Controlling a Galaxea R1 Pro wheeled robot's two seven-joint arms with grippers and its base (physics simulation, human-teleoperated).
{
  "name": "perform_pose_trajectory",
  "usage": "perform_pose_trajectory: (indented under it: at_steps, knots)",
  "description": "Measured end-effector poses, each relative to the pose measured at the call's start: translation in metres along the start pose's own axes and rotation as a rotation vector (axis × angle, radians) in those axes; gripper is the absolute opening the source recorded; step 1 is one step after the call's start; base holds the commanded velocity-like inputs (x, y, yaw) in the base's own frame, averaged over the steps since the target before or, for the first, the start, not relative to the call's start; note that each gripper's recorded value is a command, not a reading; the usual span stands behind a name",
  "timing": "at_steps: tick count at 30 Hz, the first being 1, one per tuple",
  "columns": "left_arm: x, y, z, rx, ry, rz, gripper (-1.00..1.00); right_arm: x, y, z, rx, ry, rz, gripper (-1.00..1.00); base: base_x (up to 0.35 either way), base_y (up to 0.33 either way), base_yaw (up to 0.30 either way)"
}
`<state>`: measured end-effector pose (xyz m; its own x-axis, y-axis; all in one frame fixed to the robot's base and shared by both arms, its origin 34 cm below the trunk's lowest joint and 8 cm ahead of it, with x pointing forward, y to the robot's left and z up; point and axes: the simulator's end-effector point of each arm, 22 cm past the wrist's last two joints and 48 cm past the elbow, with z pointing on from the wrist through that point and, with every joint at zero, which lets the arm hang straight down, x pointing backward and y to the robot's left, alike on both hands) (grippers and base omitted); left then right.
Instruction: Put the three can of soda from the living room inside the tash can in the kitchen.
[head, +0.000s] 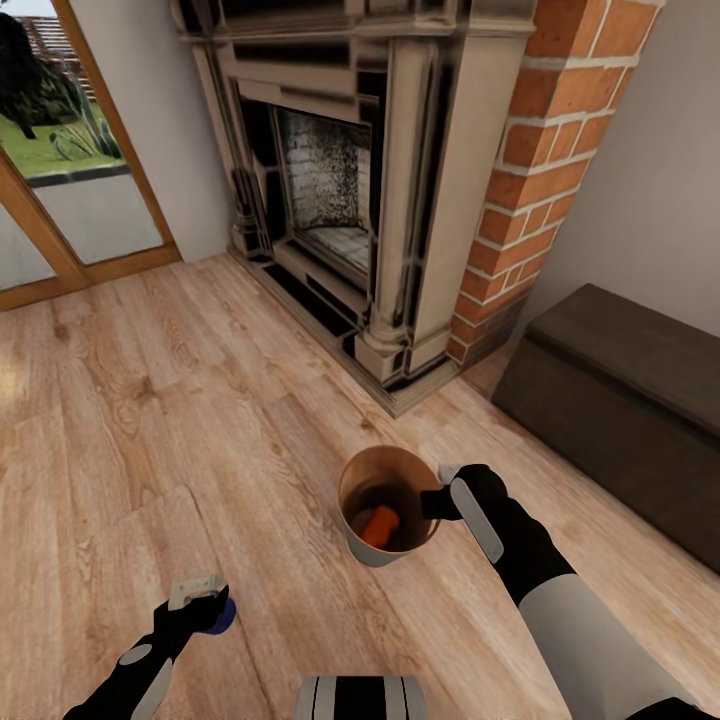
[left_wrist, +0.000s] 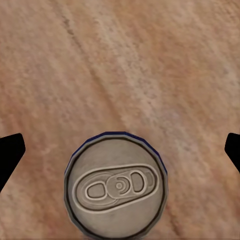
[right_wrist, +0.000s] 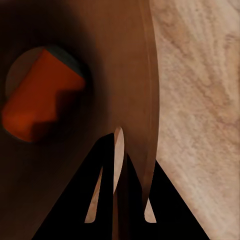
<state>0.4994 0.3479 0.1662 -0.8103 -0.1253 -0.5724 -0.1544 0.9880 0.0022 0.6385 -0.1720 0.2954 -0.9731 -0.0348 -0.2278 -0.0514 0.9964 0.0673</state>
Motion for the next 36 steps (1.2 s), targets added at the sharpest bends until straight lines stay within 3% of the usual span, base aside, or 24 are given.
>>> perform_pose_trajectory:
  at_steps: [27,36]
  knots:
    - [0.022,0.003,0.005,-0.006,0.042,0.003,1.00,0.015,0.000,0.020,-0.003,0.042,0.003,-1.00,0.000,0.000,0.000]
    - [0.023,0.003,0.006,-0.006,0.044,0.003,1.00,0.003,0.002,0.013,-0.010,0.008,0.001,-1.00,0.000,0.000,0.000]
